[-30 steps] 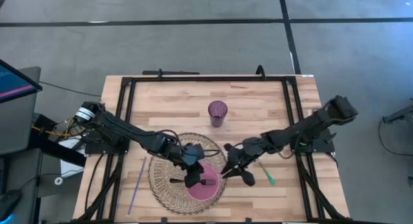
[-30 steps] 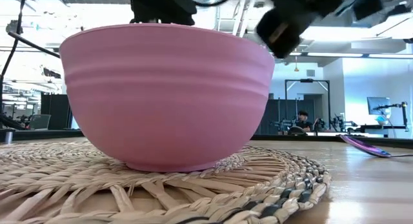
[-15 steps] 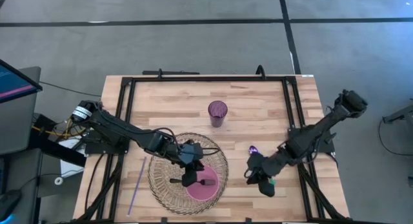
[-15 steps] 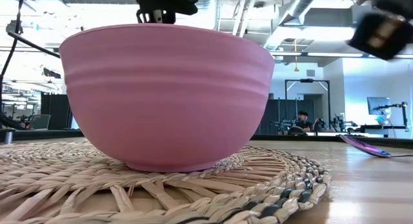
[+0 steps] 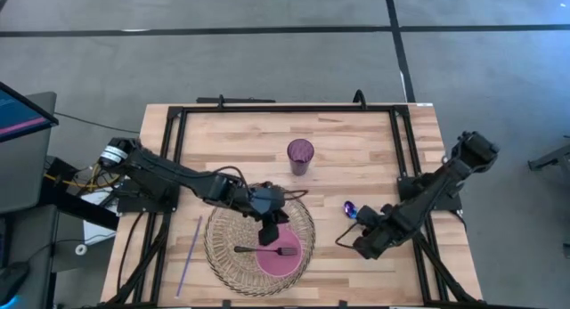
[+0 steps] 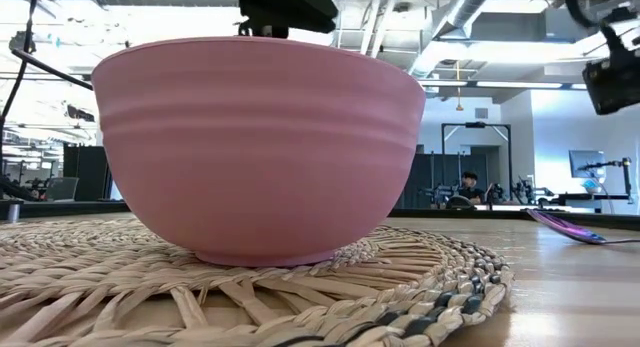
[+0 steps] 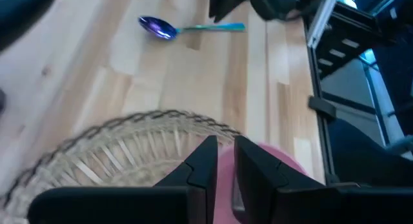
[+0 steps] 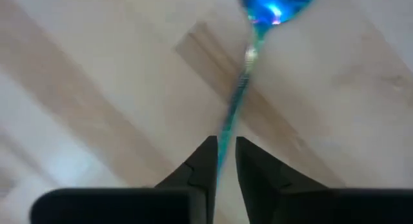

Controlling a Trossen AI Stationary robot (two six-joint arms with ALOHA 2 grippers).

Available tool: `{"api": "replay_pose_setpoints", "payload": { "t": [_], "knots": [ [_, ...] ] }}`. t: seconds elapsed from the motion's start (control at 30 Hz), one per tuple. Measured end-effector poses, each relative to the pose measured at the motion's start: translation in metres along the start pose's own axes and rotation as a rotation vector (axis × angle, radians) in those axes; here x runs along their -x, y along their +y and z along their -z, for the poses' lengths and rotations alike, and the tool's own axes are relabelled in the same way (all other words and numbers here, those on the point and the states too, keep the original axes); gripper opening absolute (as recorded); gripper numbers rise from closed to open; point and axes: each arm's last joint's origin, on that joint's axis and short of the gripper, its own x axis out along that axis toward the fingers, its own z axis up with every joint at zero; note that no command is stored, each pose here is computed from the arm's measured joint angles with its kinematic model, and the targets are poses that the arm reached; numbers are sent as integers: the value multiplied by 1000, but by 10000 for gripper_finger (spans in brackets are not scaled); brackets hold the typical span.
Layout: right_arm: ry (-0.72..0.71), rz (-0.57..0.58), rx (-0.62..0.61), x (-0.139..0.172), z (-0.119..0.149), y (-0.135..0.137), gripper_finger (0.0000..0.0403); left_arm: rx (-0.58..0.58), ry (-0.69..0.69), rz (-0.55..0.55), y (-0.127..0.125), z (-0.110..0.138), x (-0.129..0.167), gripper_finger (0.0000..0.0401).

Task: Pick & Place Utensil
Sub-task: Put the blue spoon into the pink bowl

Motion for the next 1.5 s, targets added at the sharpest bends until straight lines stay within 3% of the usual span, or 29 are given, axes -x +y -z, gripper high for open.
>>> {"api": "replay_pose_setpoints", "payload": {
  "t": [0.23, 0.53, 0.8, 1.5],
  "knots": [
    [0, 53, -32, -11, -10, 0, 70, 22, -17, -39, 15, -7, -1, 53],
    [6, 100, 10, -24, -21, 1, 73, 16, -13, -28, 11, -5, -1, 53],
    [-18, -15, -8, -22, -26, 9, 73, 9, -6, -11, 5, -2, -1, 53],
    [-61, -76, -68, -18, -26, 13, 73, 10, -4, 0, 1, -1, 0, 53]
  ]
}}
